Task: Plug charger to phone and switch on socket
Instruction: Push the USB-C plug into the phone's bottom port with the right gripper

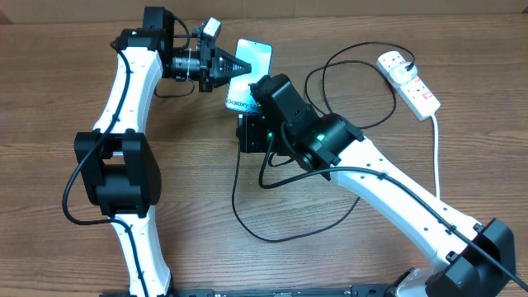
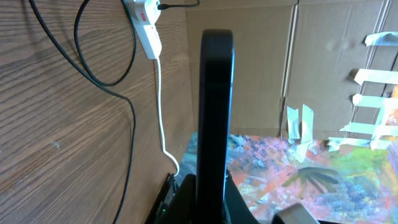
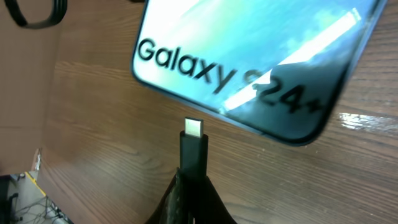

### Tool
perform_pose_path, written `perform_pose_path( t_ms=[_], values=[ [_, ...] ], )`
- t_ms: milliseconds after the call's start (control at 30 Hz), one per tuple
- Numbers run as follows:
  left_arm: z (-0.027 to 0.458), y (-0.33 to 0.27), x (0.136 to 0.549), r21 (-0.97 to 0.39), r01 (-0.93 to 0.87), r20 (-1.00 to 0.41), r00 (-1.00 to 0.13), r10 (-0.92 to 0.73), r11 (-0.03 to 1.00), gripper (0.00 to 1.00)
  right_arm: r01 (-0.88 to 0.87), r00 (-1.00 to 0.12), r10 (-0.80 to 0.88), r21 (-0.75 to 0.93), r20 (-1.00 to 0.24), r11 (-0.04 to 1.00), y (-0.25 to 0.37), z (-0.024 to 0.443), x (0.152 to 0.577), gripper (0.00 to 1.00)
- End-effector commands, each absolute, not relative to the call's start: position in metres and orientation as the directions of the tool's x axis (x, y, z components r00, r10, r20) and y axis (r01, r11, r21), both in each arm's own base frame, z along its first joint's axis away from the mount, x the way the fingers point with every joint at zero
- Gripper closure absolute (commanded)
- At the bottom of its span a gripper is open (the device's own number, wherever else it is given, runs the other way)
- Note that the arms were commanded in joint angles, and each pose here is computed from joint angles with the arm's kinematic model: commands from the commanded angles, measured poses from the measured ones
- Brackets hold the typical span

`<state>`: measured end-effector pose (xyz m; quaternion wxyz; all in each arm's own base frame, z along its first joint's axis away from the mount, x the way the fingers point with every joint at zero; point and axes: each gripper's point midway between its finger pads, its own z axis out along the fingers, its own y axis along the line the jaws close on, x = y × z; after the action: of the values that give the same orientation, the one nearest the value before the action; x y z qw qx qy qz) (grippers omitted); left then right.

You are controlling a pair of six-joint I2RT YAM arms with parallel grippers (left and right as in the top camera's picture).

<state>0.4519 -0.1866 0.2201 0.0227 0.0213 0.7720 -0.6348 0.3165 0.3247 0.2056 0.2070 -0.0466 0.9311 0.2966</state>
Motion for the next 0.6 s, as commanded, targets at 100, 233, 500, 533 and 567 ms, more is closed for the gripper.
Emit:
perform_pose_path(
  t_ms=[100, 233, 500, 533, 567],
  values=[
    [0.2373, -0.1905, 0.4488, -0.980, 0.120, -0.118, -0.993, 0.020, 0.159, 0.96, -0.210, -0.888, 0.072, 0.541, -0.454, 0.814, 0.3184, 0.2248, 0.3311, 0.96],
    [0.2373, -0.1905, 0.4487, -0.980, 0.120, -0.118, -0.993, 0.020, 0.159, 0.96, -0.215, -0.892, 0.066, 0.549, -0.447, 0.807, 0.3204, 0.2251, 0.3291, 0.96],
    [0.2378, -0.1906, 0.4486, -0.980, 0.120, -0.118, -0.993, 0.020, 0.156, 0.96, -0.219, -0.892, 0.065, 0.555, -0.446, 0.803, 0.3216, 0.2260, 0.3288, 0.96],
    [0.2379, -0.1906, 0.4486, -0.981, 0.120, -0.118, -0.993, 0.020, 0.156, 0.96, -0.219, -0.892, 0.066, 0.556, -0.446, 0.802, 0.3219, 0.2262, 0.3289, 0.96],
    [0.2379, -0.1906, 0.4486, -0.981, 0.120, -0.118, -0.993, 0.020, 0.156, 0.96, -0.216, -0.893, 0.069, 0.558, -0.444, 0.801, 0.3219, 0.2262, 0.3288, 0.96]
  ],
)
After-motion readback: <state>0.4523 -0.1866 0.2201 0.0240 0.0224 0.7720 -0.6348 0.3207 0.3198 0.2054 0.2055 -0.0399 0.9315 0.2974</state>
